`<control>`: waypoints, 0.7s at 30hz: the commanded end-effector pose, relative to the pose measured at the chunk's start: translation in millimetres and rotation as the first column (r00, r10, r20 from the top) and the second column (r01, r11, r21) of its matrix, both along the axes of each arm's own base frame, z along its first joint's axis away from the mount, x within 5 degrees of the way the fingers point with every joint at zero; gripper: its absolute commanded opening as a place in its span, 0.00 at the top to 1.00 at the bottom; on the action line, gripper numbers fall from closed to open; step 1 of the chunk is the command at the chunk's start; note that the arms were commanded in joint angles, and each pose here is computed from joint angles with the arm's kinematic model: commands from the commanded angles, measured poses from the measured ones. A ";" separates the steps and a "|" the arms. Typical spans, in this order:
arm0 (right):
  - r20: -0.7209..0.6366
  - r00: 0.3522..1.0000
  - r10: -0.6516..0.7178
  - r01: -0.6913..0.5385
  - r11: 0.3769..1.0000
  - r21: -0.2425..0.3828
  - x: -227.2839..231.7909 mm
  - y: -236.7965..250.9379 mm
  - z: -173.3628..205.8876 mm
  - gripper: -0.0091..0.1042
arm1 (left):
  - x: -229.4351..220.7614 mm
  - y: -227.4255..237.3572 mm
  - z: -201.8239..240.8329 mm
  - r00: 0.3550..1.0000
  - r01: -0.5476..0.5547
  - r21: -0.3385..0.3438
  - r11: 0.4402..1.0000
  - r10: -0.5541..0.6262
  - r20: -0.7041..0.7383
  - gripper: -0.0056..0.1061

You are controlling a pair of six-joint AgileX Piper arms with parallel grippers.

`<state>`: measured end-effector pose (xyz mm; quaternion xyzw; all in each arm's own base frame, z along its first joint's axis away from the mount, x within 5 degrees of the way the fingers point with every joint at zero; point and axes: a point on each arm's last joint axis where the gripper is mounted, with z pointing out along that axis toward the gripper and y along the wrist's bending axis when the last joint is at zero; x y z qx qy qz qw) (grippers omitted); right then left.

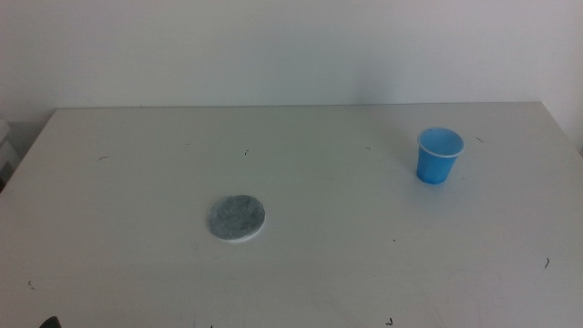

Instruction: Place an empty cup on a cup mat.

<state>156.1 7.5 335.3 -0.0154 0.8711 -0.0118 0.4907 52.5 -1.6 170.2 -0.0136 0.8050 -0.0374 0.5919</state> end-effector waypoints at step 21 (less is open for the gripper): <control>-0.277 0.958 -0.078 0.097 0.994 0.055 185.8 19.2 70.0 0.09 | 1.2 -0.4 8.1 0.997 0.001 -0.015 1.000 0.000 0.077 0.01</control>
